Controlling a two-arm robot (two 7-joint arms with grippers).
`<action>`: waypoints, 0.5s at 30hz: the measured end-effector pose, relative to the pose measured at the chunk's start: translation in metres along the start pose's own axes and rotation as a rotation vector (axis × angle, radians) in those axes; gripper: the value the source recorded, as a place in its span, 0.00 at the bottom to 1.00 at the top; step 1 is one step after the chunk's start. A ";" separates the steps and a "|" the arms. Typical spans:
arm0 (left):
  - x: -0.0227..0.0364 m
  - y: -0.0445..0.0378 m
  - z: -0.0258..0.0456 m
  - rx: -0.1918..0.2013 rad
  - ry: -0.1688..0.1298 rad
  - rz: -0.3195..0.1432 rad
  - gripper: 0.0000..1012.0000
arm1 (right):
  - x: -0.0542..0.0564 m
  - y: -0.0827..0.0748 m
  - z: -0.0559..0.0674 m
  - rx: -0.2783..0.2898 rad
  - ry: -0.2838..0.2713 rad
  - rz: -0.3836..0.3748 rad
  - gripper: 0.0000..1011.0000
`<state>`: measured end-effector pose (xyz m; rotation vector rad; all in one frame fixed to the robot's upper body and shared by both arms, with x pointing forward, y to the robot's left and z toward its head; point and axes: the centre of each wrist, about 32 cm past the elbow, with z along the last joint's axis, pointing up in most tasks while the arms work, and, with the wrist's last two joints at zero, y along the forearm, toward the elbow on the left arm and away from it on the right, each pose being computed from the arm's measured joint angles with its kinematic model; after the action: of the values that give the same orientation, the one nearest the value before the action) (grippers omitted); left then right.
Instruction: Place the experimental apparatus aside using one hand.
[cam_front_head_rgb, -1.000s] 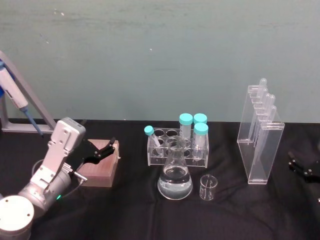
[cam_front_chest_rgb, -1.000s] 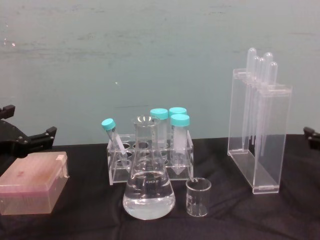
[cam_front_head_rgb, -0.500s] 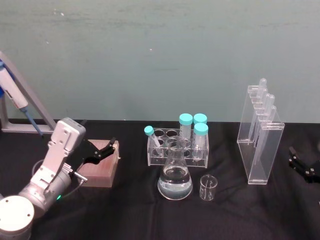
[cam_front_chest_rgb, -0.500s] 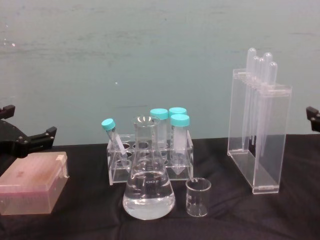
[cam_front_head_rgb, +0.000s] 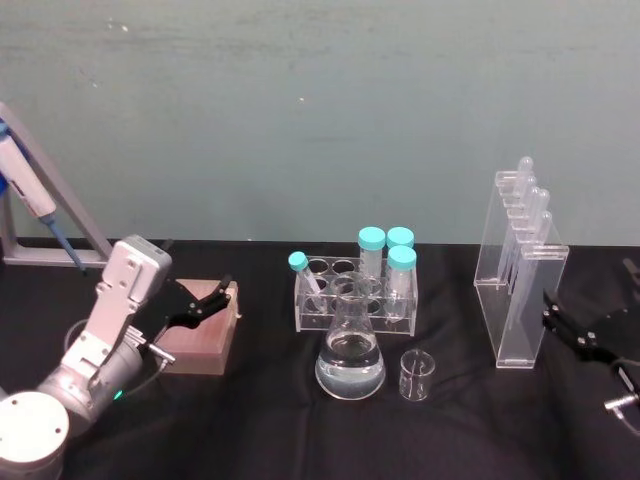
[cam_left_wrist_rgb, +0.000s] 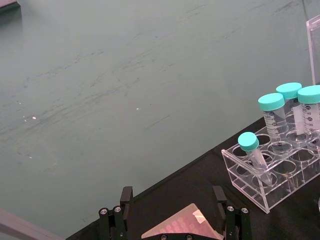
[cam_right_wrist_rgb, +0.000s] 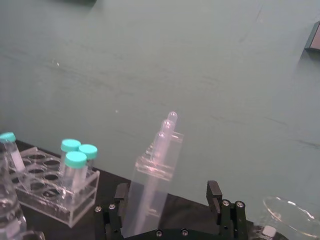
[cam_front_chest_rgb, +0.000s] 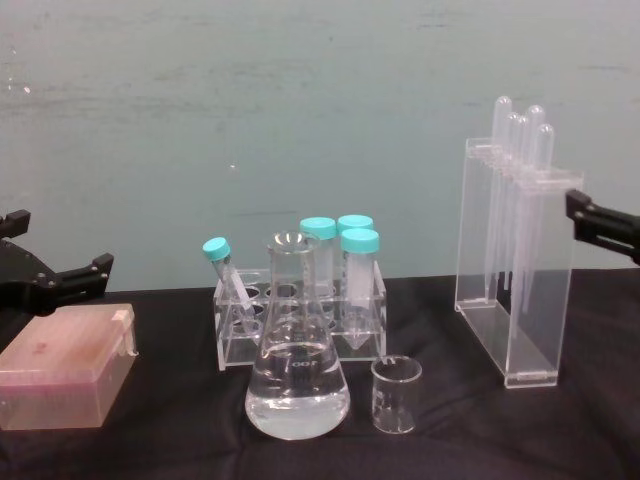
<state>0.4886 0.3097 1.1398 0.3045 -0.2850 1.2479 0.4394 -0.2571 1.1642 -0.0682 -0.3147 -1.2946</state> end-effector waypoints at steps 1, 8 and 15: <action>0.0000 0.0000 0.0000 0.000 0.000 0.000 0.99 | -0.003 0.002 0.001 0.005 0.011 -0.003 0.99; 0.0000 0.0000 0.0000 0.000 0.000 0.000 0.99 | -0.017 0.009 0.007 0.017 0.060 -0.038 0.99; 0.0000 0.0000 0.0000 0.000 0.000 0.000 0.99 | -0.030 0.017 0.010 0.013 0.105 -0.081 0.99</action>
<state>0.4886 0.3097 1.1398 0.3044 -0.2850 1.2479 0.4463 -0.2219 1.1681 0.0231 -0.2380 -1.3714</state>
